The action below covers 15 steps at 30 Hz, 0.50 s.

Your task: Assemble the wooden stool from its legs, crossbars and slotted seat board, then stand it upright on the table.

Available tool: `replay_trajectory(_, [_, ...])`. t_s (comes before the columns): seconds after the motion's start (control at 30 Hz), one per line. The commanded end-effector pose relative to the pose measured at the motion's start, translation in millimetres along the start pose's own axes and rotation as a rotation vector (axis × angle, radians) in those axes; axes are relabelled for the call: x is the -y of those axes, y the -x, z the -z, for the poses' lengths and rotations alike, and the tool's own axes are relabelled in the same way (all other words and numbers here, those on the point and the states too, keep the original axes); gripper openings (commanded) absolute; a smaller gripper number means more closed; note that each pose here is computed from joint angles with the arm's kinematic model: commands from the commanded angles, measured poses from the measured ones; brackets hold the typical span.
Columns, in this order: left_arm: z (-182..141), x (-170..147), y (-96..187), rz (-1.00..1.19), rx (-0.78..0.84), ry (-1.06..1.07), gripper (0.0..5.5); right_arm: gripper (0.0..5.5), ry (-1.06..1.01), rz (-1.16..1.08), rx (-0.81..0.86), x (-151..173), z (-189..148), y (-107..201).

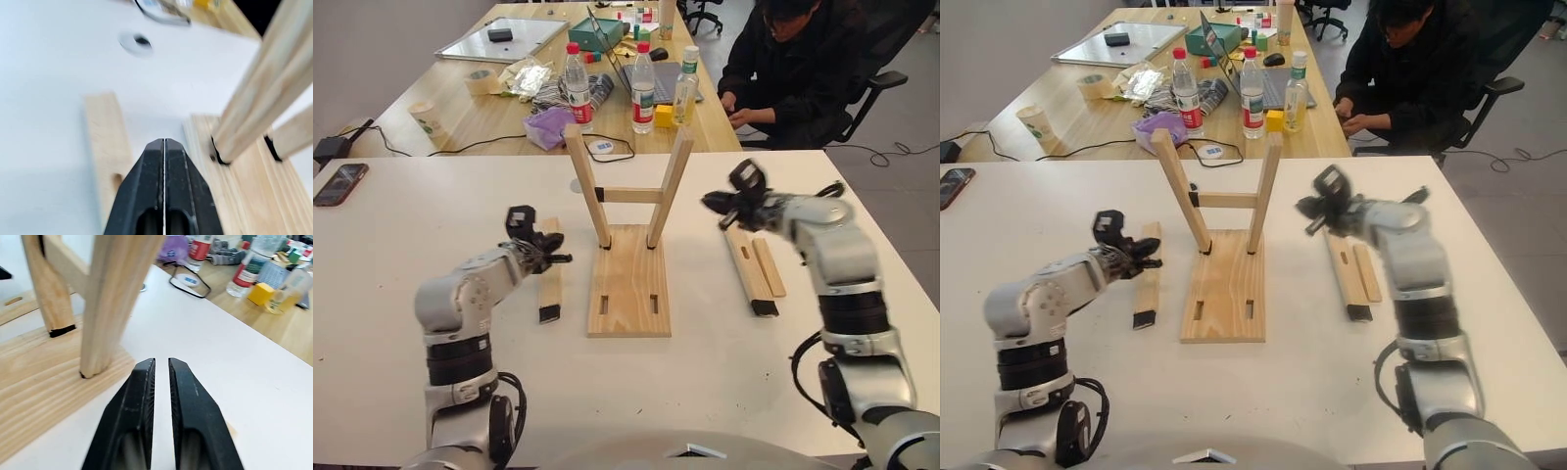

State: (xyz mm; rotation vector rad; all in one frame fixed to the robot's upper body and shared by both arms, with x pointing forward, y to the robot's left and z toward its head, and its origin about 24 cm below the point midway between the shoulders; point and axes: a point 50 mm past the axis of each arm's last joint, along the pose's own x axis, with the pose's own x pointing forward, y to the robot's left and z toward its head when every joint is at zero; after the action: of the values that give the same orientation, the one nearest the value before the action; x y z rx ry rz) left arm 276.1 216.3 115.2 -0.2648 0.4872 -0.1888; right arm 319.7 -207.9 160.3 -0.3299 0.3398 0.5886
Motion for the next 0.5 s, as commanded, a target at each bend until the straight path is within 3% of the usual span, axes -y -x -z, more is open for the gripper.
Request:
replay_trajectory(0.03, [-25,4,11,-0.008,0.106,-0.009,0.00,1.11,-0.052,0.085,-0.181,16,43,25])
replay_trajectory(0.13, [-27,6,15,-0.022,0.135,0.000,0.00,1.66,-0.098,0.101,-0.281,13,71,35])
replay_trajectory(0.33, [-26,10,20,-0.032,0.147,0.005,0.00,2.69,-0.141,0.089,-0.337,4,88,41])
replay_trajectory(0.5, [-25,9,21,-0.033,0.145,0.009,0.00,2.69,-0.186,0.096,-0.366,-2,104,41])
